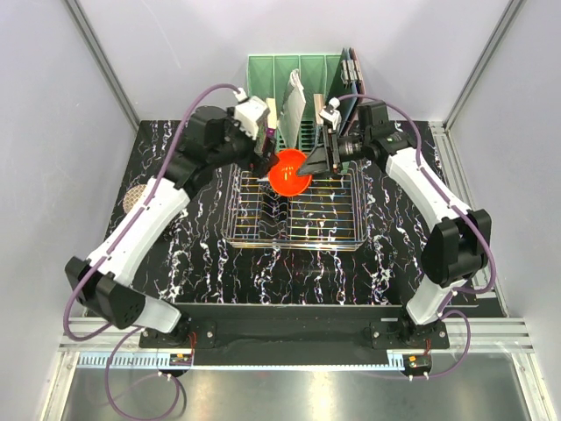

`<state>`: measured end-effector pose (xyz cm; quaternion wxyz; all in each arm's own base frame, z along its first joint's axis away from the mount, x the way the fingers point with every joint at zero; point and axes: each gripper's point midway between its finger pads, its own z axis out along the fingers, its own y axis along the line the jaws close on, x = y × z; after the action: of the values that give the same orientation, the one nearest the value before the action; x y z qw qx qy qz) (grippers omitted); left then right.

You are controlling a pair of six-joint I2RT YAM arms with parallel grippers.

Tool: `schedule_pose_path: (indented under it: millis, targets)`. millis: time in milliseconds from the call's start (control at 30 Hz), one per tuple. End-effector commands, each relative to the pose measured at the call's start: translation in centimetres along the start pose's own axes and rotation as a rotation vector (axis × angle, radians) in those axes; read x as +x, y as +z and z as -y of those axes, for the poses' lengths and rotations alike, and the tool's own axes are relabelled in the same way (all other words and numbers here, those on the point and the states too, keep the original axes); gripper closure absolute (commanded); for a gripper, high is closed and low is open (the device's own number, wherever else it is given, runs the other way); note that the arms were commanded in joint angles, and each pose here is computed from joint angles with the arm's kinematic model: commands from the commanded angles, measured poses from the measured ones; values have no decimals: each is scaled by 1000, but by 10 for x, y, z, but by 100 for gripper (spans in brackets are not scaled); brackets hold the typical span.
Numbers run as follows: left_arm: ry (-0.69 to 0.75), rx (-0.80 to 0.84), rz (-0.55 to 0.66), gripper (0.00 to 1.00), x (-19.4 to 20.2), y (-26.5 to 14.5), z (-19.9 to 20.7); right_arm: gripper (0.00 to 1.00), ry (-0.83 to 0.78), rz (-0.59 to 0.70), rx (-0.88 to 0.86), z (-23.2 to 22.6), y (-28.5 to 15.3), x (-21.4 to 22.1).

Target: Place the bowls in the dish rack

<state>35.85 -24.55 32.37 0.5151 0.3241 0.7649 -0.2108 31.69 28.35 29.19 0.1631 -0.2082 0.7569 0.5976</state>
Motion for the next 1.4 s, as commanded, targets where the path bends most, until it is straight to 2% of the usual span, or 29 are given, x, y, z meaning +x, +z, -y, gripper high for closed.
schedule_pose_path:
  millis: [0, 67, 167, 200, 267, 333, 367, 467, 667, 1000, 1367]
  targets:
    - [-2, -219, 143, 2, -44, -46, -45, 100, -145, 62, 180, 3, -15, -21]
    - [-26, -332, 150, 1, -43, -65, -72, 100, -145, 52, 264, 13, -17, -19]
    - [-56, -455, 109, 1, -24, -87, -106, 100, -259, 40, 494, 36, -26, -26]
    - [-59, -478, 105, 1, -19, -96, -112, 100, -307, 30, 523, 30, -22, -28]
    - [-85, -529, 50, 1, 11, -107, -132, 100, -415, -2, 681, 40, -31, -34]
    - [-101, -583, 26, 1, 28, -125, -146, 100, -504, -73, 747, 40, -20, -27]
    - [-114, -591, -13, 1, 49, -126, -150, 100, -580, -91, 843, 48, -26, -35]
    - [-145, -628, -57, 1, 82, -142, -159, 100, -715, -155, 968, 55, -24, -42]
    - [-183, -690, -109, 1, 129, -170, -167, 100, -920, -294, 1137, 67, -20, -46]
    - [-337, -836, -181, 1, 190, -214, -197, 100, -1223, -499, 1160, 69, 30, -8]
    - [-481, -863, -181, 1, 226, -240, -215, 100, -1326, -588, 1150, 88, 71, 17]
